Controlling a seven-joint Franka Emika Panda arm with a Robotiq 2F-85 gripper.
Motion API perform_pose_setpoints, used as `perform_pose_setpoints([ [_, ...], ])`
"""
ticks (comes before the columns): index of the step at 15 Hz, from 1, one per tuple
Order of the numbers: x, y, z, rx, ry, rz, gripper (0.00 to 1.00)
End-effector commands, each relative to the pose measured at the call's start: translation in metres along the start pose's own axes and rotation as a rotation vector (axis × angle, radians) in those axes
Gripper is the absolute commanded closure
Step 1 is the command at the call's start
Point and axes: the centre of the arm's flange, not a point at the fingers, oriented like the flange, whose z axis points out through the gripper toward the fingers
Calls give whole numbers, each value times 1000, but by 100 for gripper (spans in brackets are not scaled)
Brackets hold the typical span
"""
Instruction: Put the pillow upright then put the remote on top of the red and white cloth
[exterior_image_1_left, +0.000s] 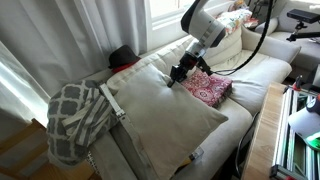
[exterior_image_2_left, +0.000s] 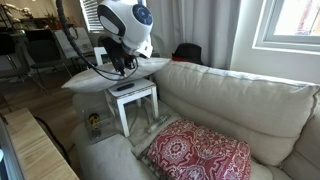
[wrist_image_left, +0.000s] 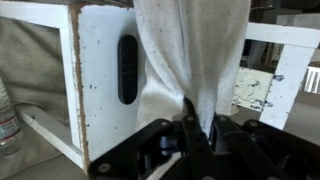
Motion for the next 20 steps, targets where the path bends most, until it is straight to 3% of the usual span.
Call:
perform_pose_setpoints([
  [1,-12,-60,-8,12,14,8,97],
  [10,-21,-165,0,113,1,-21,97],
  [15,-27,-184,16,127,-6,-26,97],
  [20,-22,-192,25,91,198,2,97],
])
